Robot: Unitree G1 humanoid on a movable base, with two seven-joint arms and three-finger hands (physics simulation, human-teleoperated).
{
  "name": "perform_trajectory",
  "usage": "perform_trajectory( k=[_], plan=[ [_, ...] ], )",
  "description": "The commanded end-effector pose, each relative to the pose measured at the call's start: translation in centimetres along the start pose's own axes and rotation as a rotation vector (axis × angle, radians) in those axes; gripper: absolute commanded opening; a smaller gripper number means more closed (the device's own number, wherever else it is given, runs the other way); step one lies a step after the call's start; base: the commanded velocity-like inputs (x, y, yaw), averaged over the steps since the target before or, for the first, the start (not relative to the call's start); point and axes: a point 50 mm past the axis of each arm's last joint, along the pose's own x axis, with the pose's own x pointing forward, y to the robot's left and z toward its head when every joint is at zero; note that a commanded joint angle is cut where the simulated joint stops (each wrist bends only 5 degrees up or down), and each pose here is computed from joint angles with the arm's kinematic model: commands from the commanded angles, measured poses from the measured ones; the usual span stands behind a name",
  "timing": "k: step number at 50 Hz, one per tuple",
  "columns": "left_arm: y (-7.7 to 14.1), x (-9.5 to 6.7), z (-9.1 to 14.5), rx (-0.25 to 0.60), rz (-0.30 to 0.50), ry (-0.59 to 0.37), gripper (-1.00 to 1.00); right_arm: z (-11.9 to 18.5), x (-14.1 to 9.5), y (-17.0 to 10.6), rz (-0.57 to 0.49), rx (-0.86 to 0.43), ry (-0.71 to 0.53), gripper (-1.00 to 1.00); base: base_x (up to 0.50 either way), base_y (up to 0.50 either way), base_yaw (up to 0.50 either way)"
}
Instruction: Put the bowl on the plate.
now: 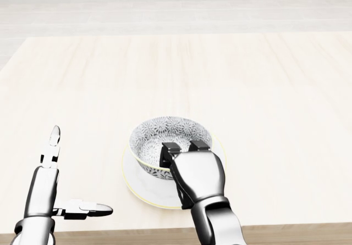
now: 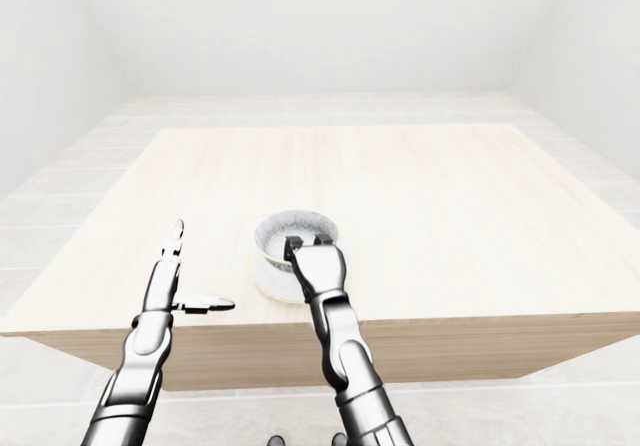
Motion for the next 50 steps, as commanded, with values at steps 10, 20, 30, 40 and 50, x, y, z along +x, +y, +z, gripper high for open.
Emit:
perform_trajectory(
  k=[10,20,30,40,50],
  plan=[
    [0.03,-0.05,0.03,-0.004,-0.002,-0.002,1.0,0.0,-0.11,-0.33,-0.036,-0.006,-0.001,-0.8,0.0,0.0,0.0],
    [-0.14,-0.09,-0.65,-0.005,-0.005,0.028,1.0,-0.21,0.09,-0.05,-0.033,-0.006,0.006,-0.78,0.0,0.0,0.0],
    [-0.2,-0.11,-0.72,-0.007,-0.008,0.031,1.0,-0.17,0.06,0.05,-0.031,-0.007,0.006,-0.67,0.0,0.0,0.0],
    [-0.11,-0.07,-0.86,-0.009,-0.008,0.037,1.0,-0.15,0.18,0.11,-0.03,-0.009,0.005,-0.61,0.0,0.0,0.0],
    [-0.05,-0.02,-0.84,-0.009,-0.008,0.036,1.0,-0.13,0.21,0.18,-0.026,-0.01,0.004,-0.51,0.0,0.0,0.0]
  ],
)
